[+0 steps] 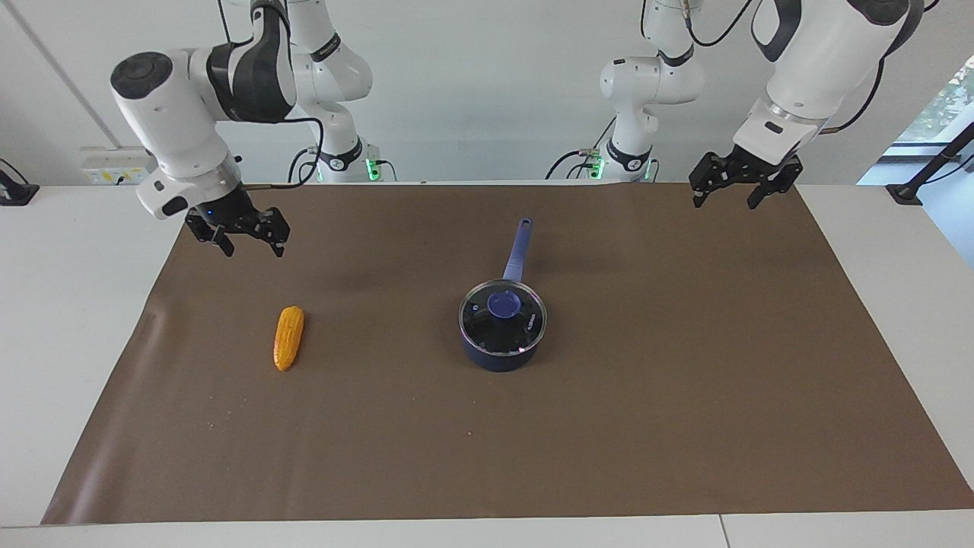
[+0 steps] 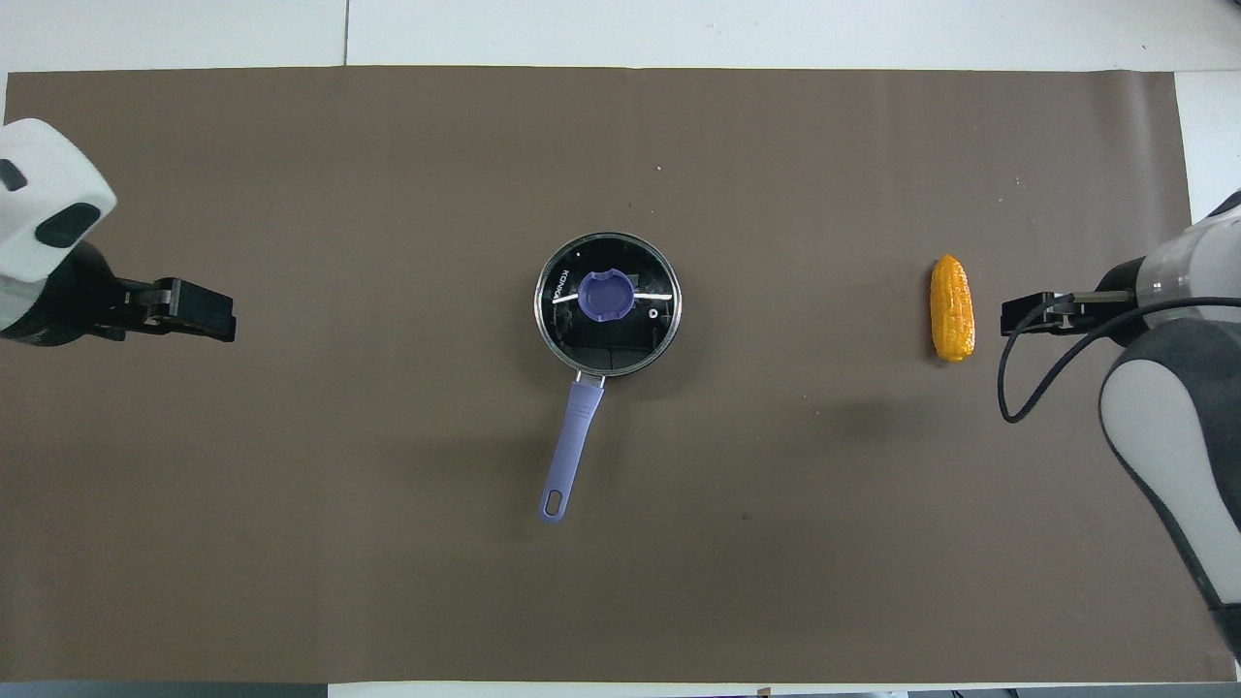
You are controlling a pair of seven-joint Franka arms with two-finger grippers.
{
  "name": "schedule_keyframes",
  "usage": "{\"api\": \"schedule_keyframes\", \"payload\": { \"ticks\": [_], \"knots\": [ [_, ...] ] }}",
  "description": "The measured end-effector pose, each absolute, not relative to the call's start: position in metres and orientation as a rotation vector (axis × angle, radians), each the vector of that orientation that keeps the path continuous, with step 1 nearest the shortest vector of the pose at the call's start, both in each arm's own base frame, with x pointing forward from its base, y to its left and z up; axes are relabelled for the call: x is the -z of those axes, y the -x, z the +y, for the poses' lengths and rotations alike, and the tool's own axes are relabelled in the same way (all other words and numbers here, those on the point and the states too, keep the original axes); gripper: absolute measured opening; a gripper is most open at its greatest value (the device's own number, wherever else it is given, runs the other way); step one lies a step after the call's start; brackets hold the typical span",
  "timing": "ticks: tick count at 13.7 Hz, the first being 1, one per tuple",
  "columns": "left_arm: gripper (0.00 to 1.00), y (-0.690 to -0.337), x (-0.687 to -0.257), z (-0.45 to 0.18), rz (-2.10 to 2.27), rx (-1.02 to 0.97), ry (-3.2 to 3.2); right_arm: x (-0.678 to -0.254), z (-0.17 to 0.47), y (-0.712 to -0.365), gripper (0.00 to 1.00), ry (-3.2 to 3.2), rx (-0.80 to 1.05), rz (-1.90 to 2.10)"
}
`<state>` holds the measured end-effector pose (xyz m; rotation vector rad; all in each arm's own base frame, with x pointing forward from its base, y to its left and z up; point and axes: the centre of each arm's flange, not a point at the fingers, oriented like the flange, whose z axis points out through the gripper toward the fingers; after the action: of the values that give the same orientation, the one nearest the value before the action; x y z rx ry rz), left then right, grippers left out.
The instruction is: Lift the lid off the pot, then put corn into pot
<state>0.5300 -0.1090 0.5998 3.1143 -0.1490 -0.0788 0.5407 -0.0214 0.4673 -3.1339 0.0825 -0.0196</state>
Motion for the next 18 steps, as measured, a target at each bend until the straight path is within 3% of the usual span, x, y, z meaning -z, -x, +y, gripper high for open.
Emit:
{"api": "schedule_keyframes", "payload": {
  "ticks": [4, 7, 9, 13, 18],
  "knots": [
    [1.00, -0.555, -0.528, -0.217, -0.100, 0.127, -3.108, -0.357, -0.021, -0.549, 0.93, 3.141, 0.077, 0.084],
    [1.00, -0.575, -0.491, -0.287, -0.007, 0.142, -3.066, -0.314, -0.021, -0.544, 0.91, 3.145, 0.088, 0.084],
    [1.00, -0.576, -0.484, -0.327, 0.055, 0.110, -3.051, -0.303, -0.023, -0.546, 0.87, 3.146, 0.090, 0.089],
    [1.00, -0.577, -0.473, -0.386, 0.053, 0.084, -3.036, -0.302, -0.024, -0.549, 0.44, 3.146, 0.090, 0.090],
    [1.00, -0.571, -0.444, -0.433, -0.061, 0.054, -3.056, -0.336, -0.018, -0.566, 0.44, 3.146, -0.058, 0.027]
  ]
}}
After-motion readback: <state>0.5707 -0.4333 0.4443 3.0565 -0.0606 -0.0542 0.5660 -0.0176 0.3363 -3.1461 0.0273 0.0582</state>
